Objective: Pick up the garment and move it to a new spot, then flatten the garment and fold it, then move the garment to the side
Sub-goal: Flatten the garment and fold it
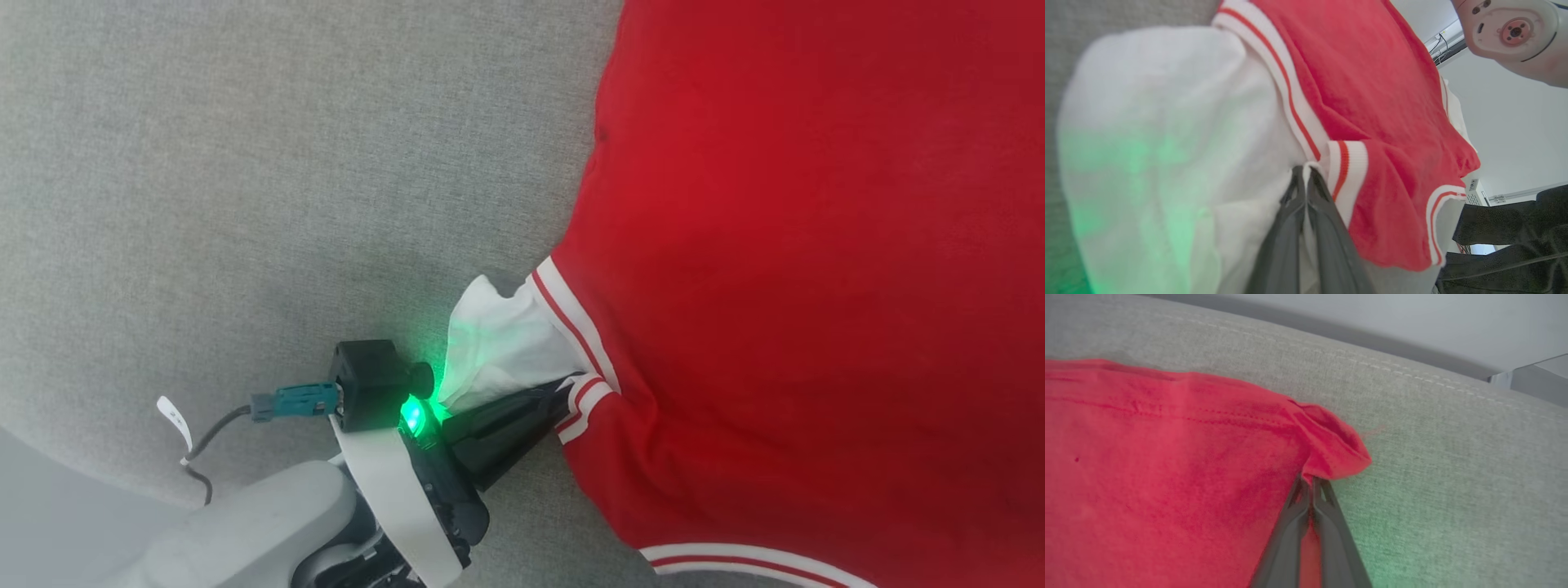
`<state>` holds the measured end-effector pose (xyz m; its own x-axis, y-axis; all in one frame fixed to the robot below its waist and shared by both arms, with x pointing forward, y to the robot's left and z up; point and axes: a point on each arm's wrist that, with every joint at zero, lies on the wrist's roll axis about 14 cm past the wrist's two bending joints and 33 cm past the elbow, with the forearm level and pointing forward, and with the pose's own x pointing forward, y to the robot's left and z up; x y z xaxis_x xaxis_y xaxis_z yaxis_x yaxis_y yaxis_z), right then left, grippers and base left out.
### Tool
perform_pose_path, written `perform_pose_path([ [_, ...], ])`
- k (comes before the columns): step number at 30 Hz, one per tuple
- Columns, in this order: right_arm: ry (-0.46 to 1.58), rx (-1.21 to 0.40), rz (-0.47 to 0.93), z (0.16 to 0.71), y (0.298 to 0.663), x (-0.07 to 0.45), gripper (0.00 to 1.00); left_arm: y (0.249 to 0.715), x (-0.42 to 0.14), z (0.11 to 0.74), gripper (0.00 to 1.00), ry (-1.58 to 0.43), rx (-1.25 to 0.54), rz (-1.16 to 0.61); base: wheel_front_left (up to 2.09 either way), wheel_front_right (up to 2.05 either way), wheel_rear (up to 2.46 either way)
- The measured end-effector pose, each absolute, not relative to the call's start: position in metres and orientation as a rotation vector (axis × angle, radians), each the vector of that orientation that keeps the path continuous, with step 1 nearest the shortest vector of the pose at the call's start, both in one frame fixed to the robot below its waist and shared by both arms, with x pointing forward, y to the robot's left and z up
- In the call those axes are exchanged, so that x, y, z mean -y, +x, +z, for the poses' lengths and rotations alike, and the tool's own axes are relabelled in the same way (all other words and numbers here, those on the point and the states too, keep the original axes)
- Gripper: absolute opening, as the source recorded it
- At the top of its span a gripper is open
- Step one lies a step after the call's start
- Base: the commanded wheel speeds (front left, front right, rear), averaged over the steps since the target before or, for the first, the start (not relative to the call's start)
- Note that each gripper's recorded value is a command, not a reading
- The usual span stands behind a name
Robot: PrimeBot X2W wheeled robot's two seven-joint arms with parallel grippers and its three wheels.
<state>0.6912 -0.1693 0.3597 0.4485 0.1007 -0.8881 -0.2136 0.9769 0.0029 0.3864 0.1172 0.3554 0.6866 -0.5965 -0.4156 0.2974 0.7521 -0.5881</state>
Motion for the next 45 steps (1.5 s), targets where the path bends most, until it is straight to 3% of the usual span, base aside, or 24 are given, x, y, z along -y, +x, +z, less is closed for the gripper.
perform_pose_path([
  [6, -0.105, -1.058, 0.195, 0.375, 0.684, 0.176, 0.0, 0.388, -0.118, 0.362, 0.0, -0.509, -0.613, -0.522, 0.0, 0.0, 0.0],
  [13, -0.119, -1.045, 0.237, 0.4, 0.646, 0.191, 0.0, 0.395, -0.128, 0.382, 0.0, -0.506, -0.547, -0.49, 0.0, 0.0, 0.0],
  [20, -0.137, -1.096, 0.312, 0.416, 0.563, 0.22, 0.0, 0.387, -0.139, 0.395, 0.0, -0.463, -0.516, -0.482, 0.0, 0.0, 0.0],
  [27, -0.112, -1.197, 0.346, 0.417, 0.457, 0.248, 0.0, 0.382, -0.133, 0.406, 0.0, -0.45, -0.49, -0.512, 0.0, 0.0, 0.0],
  [28, -0.105, -1.234, 0.361, 0.413, 0.426, 0.25, 0.0, 0.383, -0.131, 0.409, 0.0, -0.449, -0.481, -0.522, 0.0, 0.0, 0.0],
  [35, -0.025, -1.418, 0.462, 0.389, 0.317, 0.225, 0.0, 0.384, -0.124, 0.419, 0.0, -0.449, -0.451, -0.545, 0.0, 0.0, 0.0],
  [39, 0.013, -1.473, 0.518, 0.38, 0.283, 0.205, 0.0, 0.382, -0.125, 0.419, 0.0, -0.45, -0.452, -0.54, 0.0, 0.0, 0.0],
  [42, 0.026, -1.452, 0.529, 0.378, 0.28, 0.196, 0.0, 0.382, -0.125, 0.419, 0.0, -0.451, -0.453, -0.541, 0.0, 0.0, 0.0],
  [44, 0.029, -1.384, 0.513, 0.381, 0.291, 0.195, 0.79, 0.382, -0.124, 0.419, 0.0, -0.45, -0.452, -0.543, 0.0, 0.0, 0.0],
  [45, 0.027, -1.36, 0.511, 0.383, 0.295, 0.194, 1.0, 0.383, -0.124, 0.419, 0.0, -0.449, -0.452, -0.545, 0.0, 0.0, 0.0],
])
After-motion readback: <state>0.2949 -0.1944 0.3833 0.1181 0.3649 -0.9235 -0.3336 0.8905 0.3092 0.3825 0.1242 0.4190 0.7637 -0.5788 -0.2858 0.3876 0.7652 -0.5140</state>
